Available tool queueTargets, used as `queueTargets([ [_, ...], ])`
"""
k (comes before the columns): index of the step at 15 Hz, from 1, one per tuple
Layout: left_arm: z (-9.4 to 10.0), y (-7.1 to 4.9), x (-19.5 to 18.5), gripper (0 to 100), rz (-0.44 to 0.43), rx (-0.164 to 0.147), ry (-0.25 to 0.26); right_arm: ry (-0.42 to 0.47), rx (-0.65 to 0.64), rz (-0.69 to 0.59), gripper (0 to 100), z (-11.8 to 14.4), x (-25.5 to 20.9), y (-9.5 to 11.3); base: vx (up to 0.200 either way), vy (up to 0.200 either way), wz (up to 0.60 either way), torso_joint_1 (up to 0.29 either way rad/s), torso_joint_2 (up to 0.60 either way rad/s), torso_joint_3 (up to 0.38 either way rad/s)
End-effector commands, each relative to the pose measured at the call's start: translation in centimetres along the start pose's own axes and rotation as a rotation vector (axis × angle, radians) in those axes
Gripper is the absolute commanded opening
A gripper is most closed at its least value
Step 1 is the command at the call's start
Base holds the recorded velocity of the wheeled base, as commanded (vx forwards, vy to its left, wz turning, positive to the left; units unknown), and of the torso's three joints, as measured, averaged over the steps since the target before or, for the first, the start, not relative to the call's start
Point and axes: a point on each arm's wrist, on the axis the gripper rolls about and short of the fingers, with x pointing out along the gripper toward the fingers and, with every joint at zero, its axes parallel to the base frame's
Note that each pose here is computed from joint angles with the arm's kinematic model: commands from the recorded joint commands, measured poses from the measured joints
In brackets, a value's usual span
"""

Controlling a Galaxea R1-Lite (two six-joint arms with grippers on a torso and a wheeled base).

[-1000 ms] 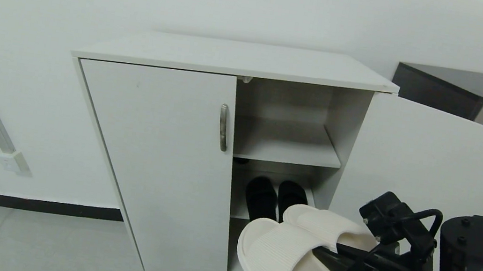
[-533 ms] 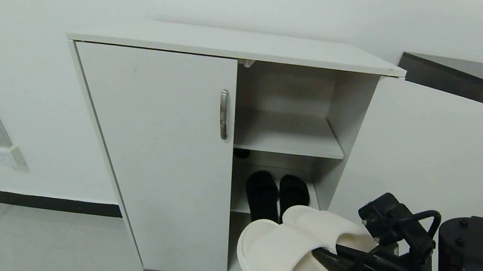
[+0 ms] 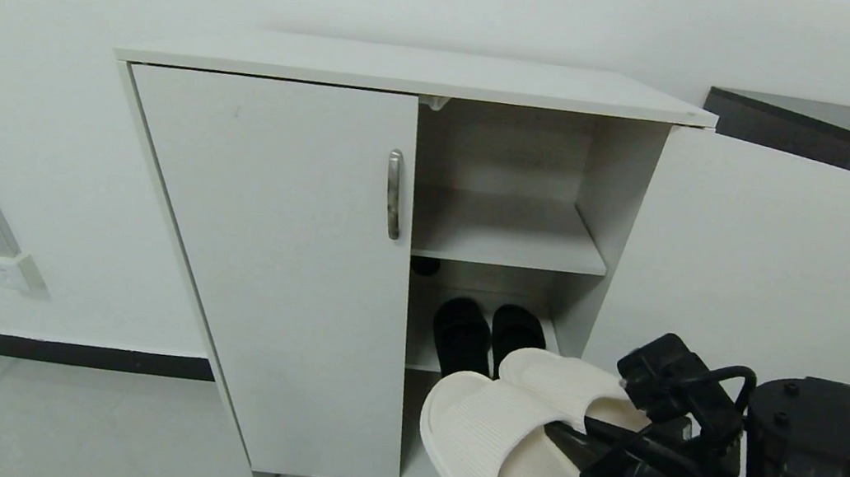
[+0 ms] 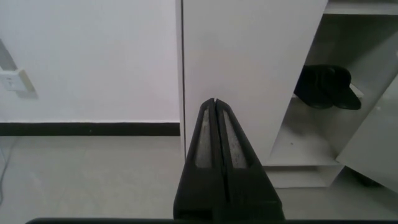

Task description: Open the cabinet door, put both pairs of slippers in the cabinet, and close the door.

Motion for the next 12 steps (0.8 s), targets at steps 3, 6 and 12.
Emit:
queueTargets([
  [3,0.0,0.0,0.0,0,0.001,0.000,0.001,-0.015,0.060,-0.267,0,-0.2,7.1,3.7,0.000,0.000,0.00,0.000,0.00,0.000],
  [6,0.0,0.0,0.0,0,0.001,0.000,0.001,-0.022,0.089,-0.386,0,1.5,10.4,4.6,0.000,0.000,0.00,0.000,0.00,0.000],
  [12,0.0,0.0,0.0,0,-0.005,0.000,0.001,-0.064,0.172,-0.573,0,8.0,11.4,5.3,0.000,0.000,0.00,0.000,0.00,0.000],
])
